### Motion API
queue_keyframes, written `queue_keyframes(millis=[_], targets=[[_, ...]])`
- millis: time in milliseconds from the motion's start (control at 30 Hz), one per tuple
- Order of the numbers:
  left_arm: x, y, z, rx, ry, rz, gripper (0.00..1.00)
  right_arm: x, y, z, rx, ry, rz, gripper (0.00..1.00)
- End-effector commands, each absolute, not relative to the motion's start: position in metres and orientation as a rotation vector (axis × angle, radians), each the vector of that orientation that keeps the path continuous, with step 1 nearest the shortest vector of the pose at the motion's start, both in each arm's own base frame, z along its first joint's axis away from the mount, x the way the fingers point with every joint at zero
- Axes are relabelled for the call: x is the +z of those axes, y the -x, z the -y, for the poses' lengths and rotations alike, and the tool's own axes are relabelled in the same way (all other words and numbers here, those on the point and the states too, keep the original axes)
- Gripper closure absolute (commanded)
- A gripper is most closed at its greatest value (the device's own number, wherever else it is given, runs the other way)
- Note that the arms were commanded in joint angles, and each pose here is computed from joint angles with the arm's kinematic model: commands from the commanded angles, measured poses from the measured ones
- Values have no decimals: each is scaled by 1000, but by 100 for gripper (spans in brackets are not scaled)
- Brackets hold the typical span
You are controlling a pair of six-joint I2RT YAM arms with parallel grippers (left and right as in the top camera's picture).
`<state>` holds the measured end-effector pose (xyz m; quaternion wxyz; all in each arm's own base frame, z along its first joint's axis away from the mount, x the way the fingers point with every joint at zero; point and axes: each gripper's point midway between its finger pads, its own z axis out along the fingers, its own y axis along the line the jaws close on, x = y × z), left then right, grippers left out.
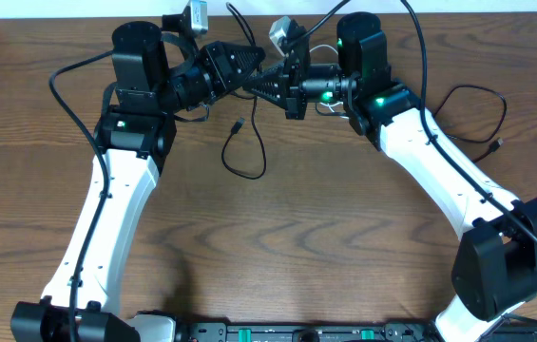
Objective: Untangle cables
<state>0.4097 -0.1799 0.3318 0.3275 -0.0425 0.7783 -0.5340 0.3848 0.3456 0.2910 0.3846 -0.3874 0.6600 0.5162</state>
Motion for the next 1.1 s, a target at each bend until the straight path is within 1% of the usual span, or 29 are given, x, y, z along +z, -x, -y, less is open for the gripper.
queue_keyframes(millis=[0, 233, 267, 333, 400, 467, 567, 600, 700, 833, 1067], targets=[[343, -407, 181, -1409, 74, -2016, 92, 302, -380, -344, 1317, 990, -1659, 99], [343, -410, 177, -1387, 93, -2011, 92, 302, -382, -342, 1317, 981, -1665, 98], [342, -412, 176, -1375, 105, -2009, 92, 302, -383, -340, 1320, 973, -1673, 91], [340, -419, 170, -1329, 147, -2001, 93, 301, -385, -337, 1331, 951, -1695, 67], [340, -425, 163, -1287, 182, -1990, 92, 299, -387, -334, 1339, 930, -1717, 47], [343, -430, 160, -1263, 192, -1967, 92, 298, -390, -331, 1336, 921, -1726, 31], [361, -433, 160, -1265, 144, -1888, 93, 296, -393, -325, 1344, 890, -1754, 16], [369, -434, 161, -1268, 129, -1854, 92, 296, -394, -323, 1348, 882, -1762, 13], [397, -437, 160, -1264, 59, -1731, 93, 295, -393, -316, 1381, 887, -1767, 4], [429, -438, 156, -1240, 7, -1588, 93, 297, -389, -307, 1435, 906, -1757, 4], [473, -464, 113, -1052, 226, -1405, 93, 295, -388, -303, 1460, 901, -1777, 2]])
